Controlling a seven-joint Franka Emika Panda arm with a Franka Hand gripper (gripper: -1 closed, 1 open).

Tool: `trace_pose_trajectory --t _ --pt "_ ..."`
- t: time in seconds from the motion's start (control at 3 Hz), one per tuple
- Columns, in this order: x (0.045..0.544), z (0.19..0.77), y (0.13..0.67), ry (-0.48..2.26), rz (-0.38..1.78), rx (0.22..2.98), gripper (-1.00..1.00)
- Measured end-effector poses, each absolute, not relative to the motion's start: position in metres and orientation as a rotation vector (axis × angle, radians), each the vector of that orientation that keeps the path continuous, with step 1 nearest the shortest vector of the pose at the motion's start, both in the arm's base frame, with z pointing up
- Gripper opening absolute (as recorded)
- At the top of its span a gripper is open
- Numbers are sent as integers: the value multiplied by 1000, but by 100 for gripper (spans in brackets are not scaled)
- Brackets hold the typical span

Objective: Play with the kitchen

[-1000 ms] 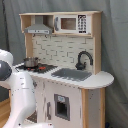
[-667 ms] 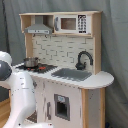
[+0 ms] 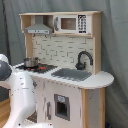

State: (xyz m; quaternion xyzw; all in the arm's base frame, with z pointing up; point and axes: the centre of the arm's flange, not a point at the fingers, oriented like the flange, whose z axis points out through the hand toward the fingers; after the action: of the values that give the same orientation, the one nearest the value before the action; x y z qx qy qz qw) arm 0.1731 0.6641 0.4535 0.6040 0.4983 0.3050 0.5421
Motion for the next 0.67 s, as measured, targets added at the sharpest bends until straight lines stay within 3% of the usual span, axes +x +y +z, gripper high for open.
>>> trace_pose_trajectory --t 0.67 --pt "126 382 650 1291 704 1191 100"
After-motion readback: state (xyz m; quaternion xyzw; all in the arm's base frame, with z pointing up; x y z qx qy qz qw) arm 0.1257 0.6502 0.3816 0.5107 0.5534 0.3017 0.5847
